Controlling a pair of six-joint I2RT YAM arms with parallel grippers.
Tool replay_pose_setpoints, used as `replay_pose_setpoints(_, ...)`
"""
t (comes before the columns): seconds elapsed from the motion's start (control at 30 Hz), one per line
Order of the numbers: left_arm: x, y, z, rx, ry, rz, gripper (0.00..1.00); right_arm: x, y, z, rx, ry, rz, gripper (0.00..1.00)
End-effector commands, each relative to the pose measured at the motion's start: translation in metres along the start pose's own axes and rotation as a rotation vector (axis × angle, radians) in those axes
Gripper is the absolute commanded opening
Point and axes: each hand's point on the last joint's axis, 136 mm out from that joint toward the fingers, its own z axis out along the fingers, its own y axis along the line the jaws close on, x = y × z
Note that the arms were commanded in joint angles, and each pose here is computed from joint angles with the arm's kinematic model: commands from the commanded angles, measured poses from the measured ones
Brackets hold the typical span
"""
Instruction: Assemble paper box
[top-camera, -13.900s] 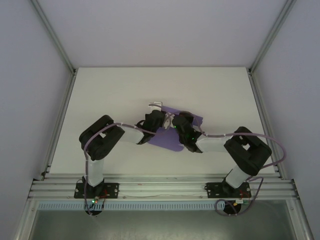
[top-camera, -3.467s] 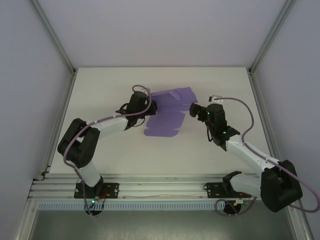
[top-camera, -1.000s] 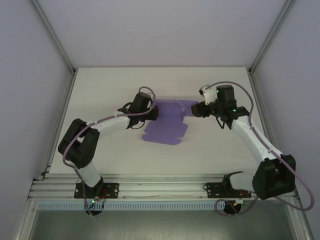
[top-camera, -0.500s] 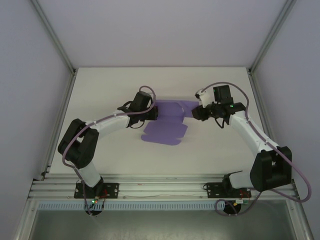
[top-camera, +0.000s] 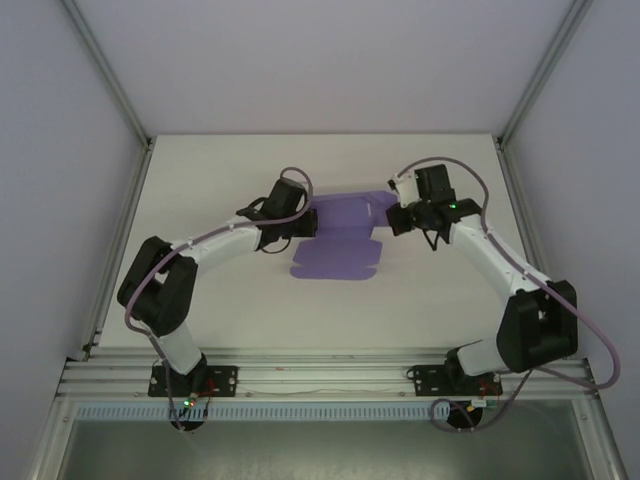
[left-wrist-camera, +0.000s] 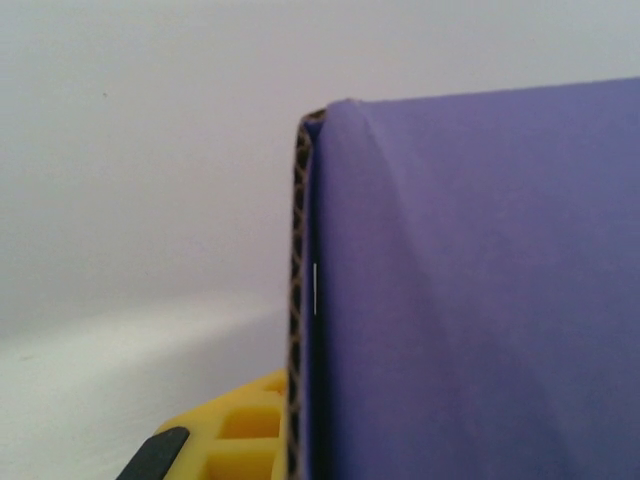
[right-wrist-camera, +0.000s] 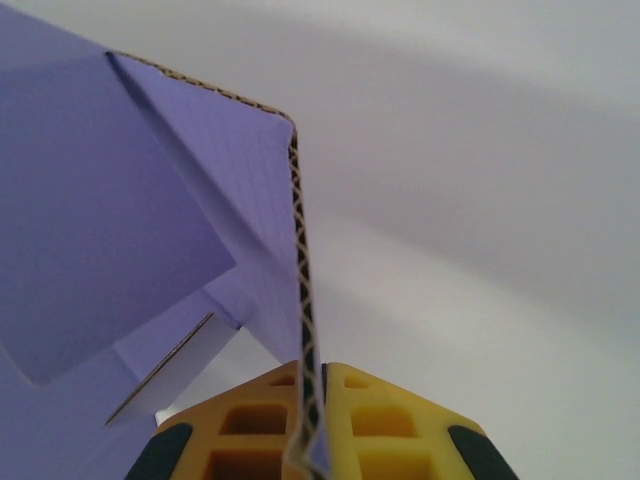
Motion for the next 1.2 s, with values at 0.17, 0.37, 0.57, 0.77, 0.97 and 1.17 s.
replay_pose_setpoints(0.17, -0.025, -0.012, 0.007, -0.016, -0.039, -0.033, 0.00, 0.002, -0.044, 0.021, 0.540, 0.077, 0.076, 0.00)
replay_pose_setpoints(0.37, -0.029, -0.019, 0.012, 0.017, -0.047, -0.057, 0.00, -0.004, -0.052, 0.033, 0.743, 0.064, 0.115, 0.00)
replay_pose_setpoints(0.57, -0.026, -0.018, 0.016, 0.009, -0.034, -0.059, 0.00, 0.001, -0.054, 0.044, 0.781, 0.087, 0.146, 0.00)
replay_pose_setpoints(0.77, -0.027, -0.020, 0.021, 0.023, -0.028, -0.067, 0.00, -0.011, -0.035, 0.045, 0.631, -0.014, 0.165, 0.00)
replay_pose_setpoints(0.97, -0.026, -0.016, 0.020, 0.012, -0.031, -0.042, 0.00, -0.012, -0.005, 0.022, 0.419, -0.036, 0.064, 0.27)
replay_pose_setpoints(1.17, -0.023, -0.009, 0.018, 0.008, -0.031, -0.022, 0.00, -0.006, 0.016, -0.037, 0.275, -0.115, 0.029, 0.64)
